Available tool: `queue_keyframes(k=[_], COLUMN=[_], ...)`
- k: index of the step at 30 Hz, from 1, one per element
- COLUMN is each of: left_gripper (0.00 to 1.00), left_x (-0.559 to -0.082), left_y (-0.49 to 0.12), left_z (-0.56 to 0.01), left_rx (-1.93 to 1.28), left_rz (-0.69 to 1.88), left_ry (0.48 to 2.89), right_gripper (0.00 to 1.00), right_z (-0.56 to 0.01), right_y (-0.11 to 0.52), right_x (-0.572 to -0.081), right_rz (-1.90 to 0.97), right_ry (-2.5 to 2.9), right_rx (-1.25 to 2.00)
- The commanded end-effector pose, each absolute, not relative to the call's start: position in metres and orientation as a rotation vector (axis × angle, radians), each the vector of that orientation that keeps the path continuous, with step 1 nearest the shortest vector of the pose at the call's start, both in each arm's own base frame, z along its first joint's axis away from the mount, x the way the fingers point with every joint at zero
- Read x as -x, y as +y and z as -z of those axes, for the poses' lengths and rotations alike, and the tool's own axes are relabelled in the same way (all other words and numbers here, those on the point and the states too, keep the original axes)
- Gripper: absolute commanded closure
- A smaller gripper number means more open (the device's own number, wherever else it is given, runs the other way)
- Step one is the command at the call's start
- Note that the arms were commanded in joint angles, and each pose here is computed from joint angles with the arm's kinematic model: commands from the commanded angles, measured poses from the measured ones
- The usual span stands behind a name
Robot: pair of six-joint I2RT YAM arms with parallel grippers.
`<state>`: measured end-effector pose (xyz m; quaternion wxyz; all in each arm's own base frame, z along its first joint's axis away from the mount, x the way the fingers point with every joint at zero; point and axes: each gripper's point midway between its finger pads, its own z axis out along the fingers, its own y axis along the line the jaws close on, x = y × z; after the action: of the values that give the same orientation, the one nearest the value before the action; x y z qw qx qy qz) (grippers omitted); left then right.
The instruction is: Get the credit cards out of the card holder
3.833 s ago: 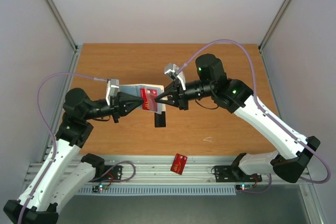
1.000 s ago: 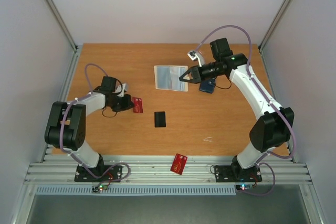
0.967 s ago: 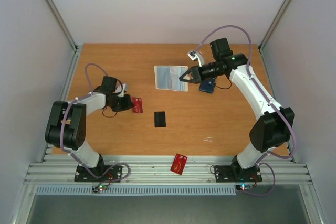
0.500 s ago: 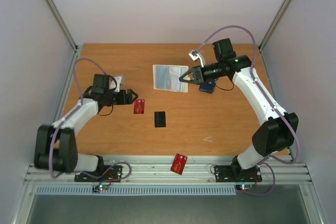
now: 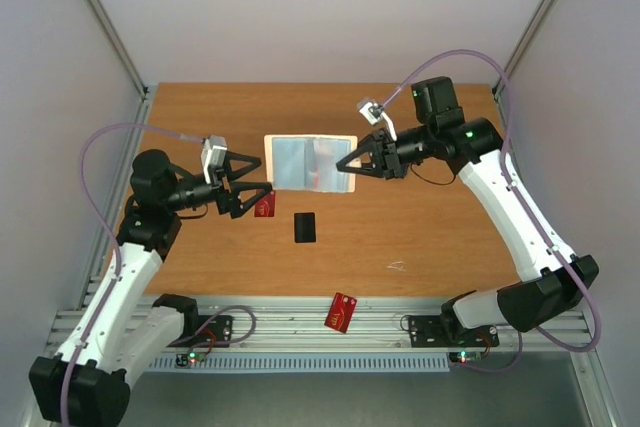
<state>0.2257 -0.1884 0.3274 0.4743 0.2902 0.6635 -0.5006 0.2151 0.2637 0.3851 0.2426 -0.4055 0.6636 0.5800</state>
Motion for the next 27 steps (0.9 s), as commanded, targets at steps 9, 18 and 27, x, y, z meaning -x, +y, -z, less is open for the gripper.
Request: queue_keyframes(k=[9,18,27], left_gripper=[0.66,0.96,1.00], left_x=[-0.182,-0.171,-0.193], left_y=[-0.209,-0.226,-0.221], left_z=[-0.372,-0.382,-0.376], left_rx=[-0.861,-0.900,-0.704], left_rz=[1.307,1.316,1.236], left_ry=[1.442,1.370,1.476], right_gripper=[0.94,0.90,0.18], right_z=[-0.391,-0.379,-0.359], right_y=[0.284,0.303,0.300], right_x=[-0.171,-0.187,-0.221], right_rz=[-1.621,-1.562,-1.355], right_ry=[1.770,1.770,1.902], right_rx=[1.280,1.234,1.023])
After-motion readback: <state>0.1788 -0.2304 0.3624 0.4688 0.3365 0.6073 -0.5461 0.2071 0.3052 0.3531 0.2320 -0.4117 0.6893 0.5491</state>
